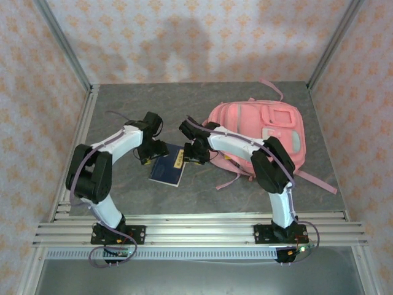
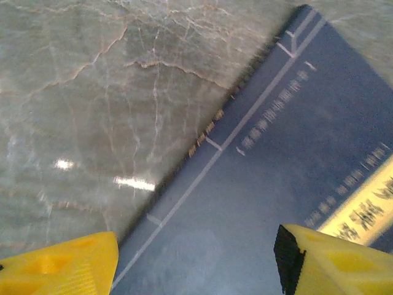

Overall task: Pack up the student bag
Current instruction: Pick up the book from the center of the table.

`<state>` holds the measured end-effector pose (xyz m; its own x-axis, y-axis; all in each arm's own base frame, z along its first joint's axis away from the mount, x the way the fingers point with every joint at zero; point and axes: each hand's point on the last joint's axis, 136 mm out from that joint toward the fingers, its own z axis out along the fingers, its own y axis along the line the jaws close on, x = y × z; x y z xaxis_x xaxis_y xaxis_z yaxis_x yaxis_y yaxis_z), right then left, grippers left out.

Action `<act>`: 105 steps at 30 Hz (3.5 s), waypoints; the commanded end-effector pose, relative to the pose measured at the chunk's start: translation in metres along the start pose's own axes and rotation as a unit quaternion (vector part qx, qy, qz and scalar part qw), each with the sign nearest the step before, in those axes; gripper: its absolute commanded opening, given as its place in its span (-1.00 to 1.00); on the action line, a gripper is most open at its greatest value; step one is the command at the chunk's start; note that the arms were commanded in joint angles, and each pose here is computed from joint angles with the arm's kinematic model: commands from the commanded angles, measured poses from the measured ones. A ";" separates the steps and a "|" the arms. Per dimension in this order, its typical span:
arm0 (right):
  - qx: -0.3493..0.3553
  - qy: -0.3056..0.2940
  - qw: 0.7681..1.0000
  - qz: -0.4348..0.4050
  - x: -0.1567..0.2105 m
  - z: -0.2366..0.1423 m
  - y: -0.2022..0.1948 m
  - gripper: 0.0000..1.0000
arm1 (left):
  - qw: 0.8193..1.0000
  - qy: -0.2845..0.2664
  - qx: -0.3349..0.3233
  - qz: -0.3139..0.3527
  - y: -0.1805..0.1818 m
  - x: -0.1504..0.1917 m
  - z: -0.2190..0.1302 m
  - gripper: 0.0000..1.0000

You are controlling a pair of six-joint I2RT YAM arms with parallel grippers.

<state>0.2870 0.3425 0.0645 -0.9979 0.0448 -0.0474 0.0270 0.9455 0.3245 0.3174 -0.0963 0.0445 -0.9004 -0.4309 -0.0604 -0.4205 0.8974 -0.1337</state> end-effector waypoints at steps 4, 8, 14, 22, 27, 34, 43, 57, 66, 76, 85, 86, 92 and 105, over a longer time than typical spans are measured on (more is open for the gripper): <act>-0.018 0.006 1.000 -0.007 -0.007 0.013 0.005 -0.13 | 0.999 0.033 0.000 0.024 -0.002 -0.002 0.024 0.35; -0.019 -0.002 1.000 0.014 -0.020 0.015 -0.006 -0.08 | 0.997 0.064 0.014 0.027 -0.003 0.012 0.029 0.31; -0.044 0.001 0.999 0.032 -0.033 0.014 -0.014 -0.01 | 0.994 0.081 0.071 0.017 -0.009 0.037 0.014 0.28; -0.061 0.063 0.996 0.033 -0.021 0.038 -0.013 -0.02 | 0.980 0.136 0.144 0.014 -0.023 0.071 0.011 0.15; -0.079 0.115 0.990 0.018 -0.004 0.058 -0.009 -0.05 | 0.974 0.146 0.173 0.025 -0.031 0.079 0.010 0.08; -0.150 0.152 0.977 -0.029 0.015 0.049 0.025 -0.10 | 0.971 0.162 0.174 0.033 -0.037 0.082 0.022 -0.12; -0.186 0.163 0.968 -0.047 0.024 0.022 0.038 -0.23 | 0.976 0.163 0.133 0.047 -0.029 0.078 0.024 -0.23; -0.207 0.150 0.966 -0.047 0.025 0.000 0.045 -0.79 | 0.980 0.151 0.109 0.074 -0.018 0.078 0.015 -0.25; -0.199 0.090 0.975 -0.027 -0.002 -0.020 0.043 -1.00 | 0.990 0.093 0.052 0.097 0.004 0.055 -0.033 0.06; -0.273 -0.052 0.955 0.106 -0.086 -0.106 0.068 -1.00 | 0.992 -0.022 0.115 -0.054 0.004 0.025 -0.107 0.45; -0.363 -0.081 0.903 0.216 -0.123 -0.163 0.088 -1.00 | 0.955 -0.125 0.249 -0.105 -0.041 -0.019 -0.174 0.58; -0.375 -0.080 0.897 0.222 -0.124 -0.168 0.092 -1.00 | 0.951 -0.132 0.258 -0.108 -0.045 -0.024 -0.179 0.58; -0.424 -0.076 0.869 0.243 -0.125 -0.196 0.104 -1.00 | 0.928 -0.160 0.301 -0.148 -0.059 -0.049 -0.188 0.59; -0.508 -0.062 0.798 0.318 -0.121 -0.212 0.099 -1.00 | 0.890 -0.203 0.384 -0.135 -0.104 -0.087 -0.229 0.19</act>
<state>0.3986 0.3642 0.2496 -0.7690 0.5290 0.3589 0.4801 0.1072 0.8706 0.3955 -0.1212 0.2586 -0.6233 -0.7493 -0.2239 -0.3630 0.5308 -0.7658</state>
